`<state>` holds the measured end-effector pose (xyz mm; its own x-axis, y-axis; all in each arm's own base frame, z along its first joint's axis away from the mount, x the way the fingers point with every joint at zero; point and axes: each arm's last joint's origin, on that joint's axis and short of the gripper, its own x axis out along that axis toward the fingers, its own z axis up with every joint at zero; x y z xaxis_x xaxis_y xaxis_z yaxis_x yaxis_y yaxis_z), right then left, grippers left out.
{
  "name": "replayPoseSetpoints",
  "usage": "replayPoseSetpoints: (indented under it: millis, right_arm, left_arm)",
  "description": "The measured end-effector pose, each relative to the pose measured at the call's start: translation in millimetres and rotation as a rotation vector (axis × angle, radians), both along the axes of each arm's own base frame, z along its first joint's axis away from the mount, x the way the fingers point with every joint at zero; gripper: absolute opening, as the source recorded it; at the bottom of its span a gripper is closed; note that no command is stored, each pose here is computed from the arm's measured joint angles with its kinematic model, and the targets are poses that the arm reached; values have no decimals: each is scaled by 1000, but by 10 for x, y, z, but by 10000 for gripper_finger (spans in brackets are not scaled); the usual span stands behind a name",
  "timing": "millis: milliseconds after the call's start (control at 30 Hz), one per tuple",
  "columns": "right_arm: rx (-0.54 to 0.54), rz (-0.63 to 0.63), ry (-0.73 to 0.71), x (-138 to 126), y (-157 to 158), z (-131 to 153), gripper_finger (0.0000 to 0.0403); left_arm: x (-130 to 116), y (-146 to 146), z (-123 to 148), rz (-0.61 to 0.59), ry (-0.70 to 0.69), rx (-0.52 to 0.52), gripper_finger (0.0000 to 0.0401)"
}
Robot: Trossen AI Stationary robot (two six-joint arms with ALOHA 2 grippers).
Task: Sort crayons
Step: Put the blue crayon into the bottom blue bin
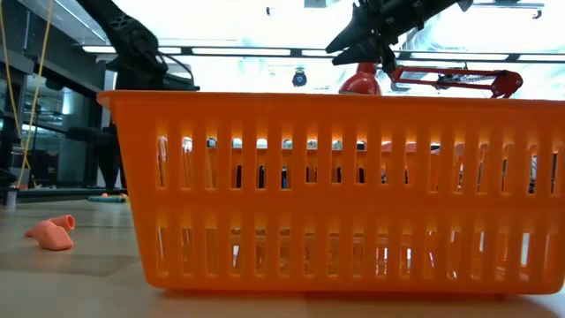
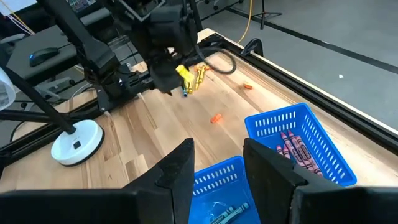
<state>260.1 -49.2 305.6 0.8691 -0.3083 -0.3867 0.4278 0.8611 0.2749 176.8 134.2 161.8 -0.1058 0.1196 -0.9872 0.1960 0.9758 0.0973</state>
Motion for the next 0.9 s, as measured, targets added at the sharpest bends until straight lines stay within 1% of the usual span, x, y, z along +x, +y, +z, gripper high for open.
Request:
replayPoseSetpoints:
  millis: [67, 267, 500, 733, 900]
  right_arm:
    - [2, -1, 0, 0, 0, -1, 133]
    - [30, -14, -10, 0, 0, -1, 133]
    - [29, -14, -9, 0, 0, -1, 133]
    - [30, -14, -8, -1, 0, -2, 133]
    - [30, -14, -7, -1, 0, -3, 133]
  left_arm:
    - [-28, -17, -62, -26, 0, 12, 147]
    - [-20, -1, -142, -25, -34, 74, 147]
    - [-99, -66, -248, -48, -8, 31, 143]
    - [-115, -78, -272, -52, -8, 37, 132]
    - [-138, -55, -276, -117, 4, 18, 123]
